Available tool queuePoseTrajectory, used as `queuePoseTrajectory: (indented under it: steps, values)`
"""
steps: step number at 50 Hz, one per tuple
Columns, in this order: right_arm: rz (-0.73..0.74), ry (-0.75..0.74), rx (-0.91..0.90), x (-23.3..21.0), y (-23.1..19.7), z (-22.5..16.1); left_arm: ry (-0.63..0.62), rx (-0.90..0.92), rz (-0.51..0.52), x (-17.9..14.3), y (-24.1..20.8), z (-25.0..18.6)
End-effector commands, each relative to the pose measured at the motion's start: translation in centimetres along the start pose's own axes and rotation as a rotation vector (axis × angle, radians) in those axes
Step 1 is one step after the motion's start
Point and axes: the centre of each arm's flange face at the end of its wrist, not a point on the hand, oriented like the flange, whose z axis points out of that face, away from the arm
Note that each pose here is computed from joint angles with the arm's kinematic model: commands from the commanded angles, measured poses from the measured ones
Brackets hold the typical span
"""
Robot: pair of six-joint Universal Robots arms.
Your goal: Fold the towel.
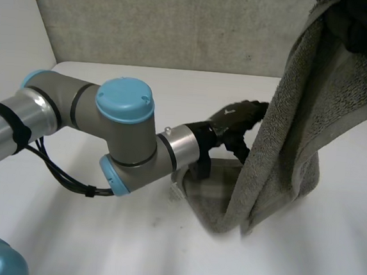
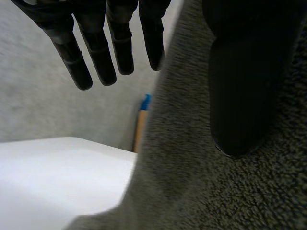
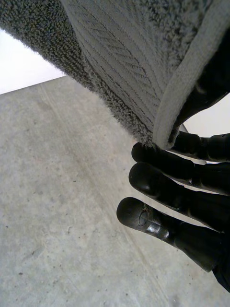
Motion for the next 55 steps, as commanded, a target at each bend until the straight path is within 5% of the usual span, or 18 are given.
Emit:
queuePoseTrajectory:
  steps: [1,7,10,12,15,17,20,37,44,55]
  values:
    - [0.004,-0.008,-0.015,-0.3,0.7,0.3,0.173,-0.152,-0.084,1.4,2.3,-0.5]
    - [0.004,-0.006,-0.025,-0.3,1.1,0.4,0.271,-0.207,-0.091,2.4,2.2,-0.8]
    - [0.003,-0.005,-0.032,-0.3,1.3,0.4,0.134,-0.118,-0.066,0.7,0.6,-0.6]
    - [-0.002,-0.007,-0.037,-0.3,1.4,0.3,-0.127,0.041,-0.023,-3.1,-2.8,-1.3]
    - [-0.006,-0.007,-0.04,-0.4,1.5,0.3,-0.242,0.116,0.021,-4.3,-4.8,-2.1]
    - [-0.014,-0.006,-0.044,-0.4,1.7,0.3,-0.428,0.205,0.122,-5.5,-7.3,-3.8]
    - [-0.016,-0.008,-0.05,-0.4,1.8,0.3,-0.521,0.229,0.234,-5.6,-9.1,-5.5]
    - [0.0,0.012,-0.079,-0.4,2.2,0.1,-0.511,0.386,0.469,3.5,-15.0,-12.7]
    - [0.025,0.027,-0.129,-0.7,3.0,-0.1,-0.528,0.367,0.662,8.2,-15.2,-16.7]
    - [0.117,-0.071,-0.277,-3.6,7.8,0.5,-0.592,0.072,0.705,6.9,-9.7,-18.2]
